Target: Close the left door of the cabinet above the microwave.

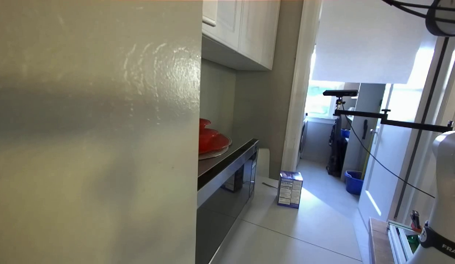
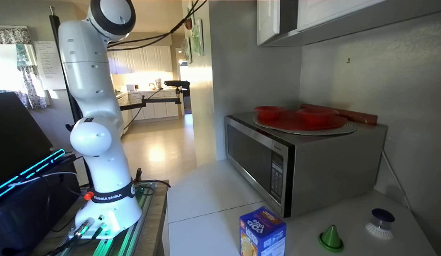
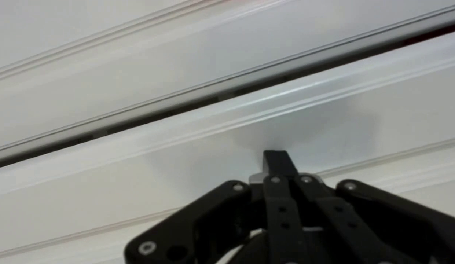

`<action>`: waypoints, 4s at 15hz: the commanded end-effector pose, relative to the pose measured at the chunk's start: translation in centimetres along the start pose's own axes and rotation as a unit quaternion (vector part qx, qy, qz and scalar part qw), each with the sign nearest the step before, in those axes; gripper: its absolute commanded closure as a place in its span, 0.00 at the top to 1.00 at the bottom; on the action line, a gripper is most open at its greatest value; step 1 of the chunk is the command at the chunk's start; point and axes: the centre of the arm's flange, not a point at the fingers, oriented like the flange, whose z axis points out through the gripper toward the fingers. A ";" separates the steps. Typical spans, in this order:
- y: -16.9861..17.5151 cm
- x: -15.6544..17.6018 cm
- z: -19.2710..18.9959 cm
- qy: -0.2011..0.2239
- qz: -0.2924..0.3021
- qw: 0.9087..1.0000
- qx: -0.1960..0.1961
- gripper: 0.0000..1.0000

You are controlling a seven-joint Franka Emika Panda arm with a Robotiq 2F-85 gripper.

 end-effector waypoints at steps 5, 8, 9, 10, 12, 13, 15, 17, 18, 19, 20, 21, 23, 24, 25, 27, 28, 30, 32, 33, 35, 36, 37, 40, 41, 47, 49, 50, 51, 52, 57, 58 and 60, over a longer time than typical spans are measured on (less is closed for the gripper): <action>0.9 0.6 -0.7 0.021 0.002 1.000 -0.005 0.00; -0.2 -0.3 -4.2 0.034 -0.003 0.999 0.019 0.00; -1.5 -0.9 -5.4 0.035 -0.008 0.999 0.032 0.00; -2.8 -1.5 -6.5 0.037 -0.005 0.998 0.054 0.00; -5.7 -2.8 -7.4 0.028 0.001 0.995 0.097 0.00; -6.8 -3.2 -7.4 0.023 0.005 0.993 0.119 0.00; -9.2 -4.0 -7.4 0.011 0.011 0.988 0.156 0.00; -11.5 -5.0 -7.7 -0.005 0.010 0.982 0.189 0.00; -13.0 -5.5 -7.8 -0.010 0.010 0.978 0.207 0.00; -14.3 -6.0 -8.2 -0.018 0.007 0.975 0.223 0.00; -15.7 -6.5 -8.5 -0.024 0.003 0.971 0.236 0.00; -17.1 -7.1 -8.9 -0.029 0.000 0.967 0.251 0.00; -19.9 -8.2 -10.0 -0.038 -0.002 0.958 0.284 0.00; -21.4 -8.8 -10.6 -0.043 0.000 0.952 0.301 0.00; -22.7 -9.6 -11.3 -0.045 0.010 0.946 0.321 0.00; -25.7 -11.3 -12.7 -0.054 0.022 0.935 0.350 0.27; -27.0 -12.2 -13.5 -0.061 0.030 0.929 0.363 0.33; -29.6 -14.3 -15.2 -0.076 0.057 0.914 0.394 0.47; -32.3 -16.5 -17.1 -0.097 0.084 0.894 0.429 0.62; -33.5 -17.7 -18.1 -0.118 0.092 0.887 0.437 0.68; -35.9 -20.7 -19.9 -0.159 0.124 0.866 0.457 0.82; -36.9 -22.4 -20.8 -0.184 0.140 0.855 0.465 0.88; -37.6 -23.7 -21.5 -0.214 0.148 0.845 0.466 0.97; -38.1 -26.0 -22.8 -0.288 0.184 0.809 0.479 1.00; -37.6 -26.3 -22.9 -0.310 0.195 0.795 0.483 1.00; -34.4 -26.9 -23.4 -0.420 0.273 0.712 0.492 1.00; -33.7 -26.6 -23.4 -0.443 0.308 0.688 0.486 1.00; -34.9 -27.0 -23.1 -0.422 0.270 0.714 0.489 1.00; -34.5 -27.0 -23.1 -0.429 0.282 0.706 0.487 1.00; -34.3 -27.0 -23.1 -0.433 0.288 0.703 0.486 1.00; -34.1 -27.0 -23.1 -0.436 0.294 0.700 0.483 1.00; -34.1 -27.0 -23.1 -0.437 0.294 0.699 0.483 1.00; -34.1 -27.0 -23.1 -0.437 0.294 0.699 0.483 1.00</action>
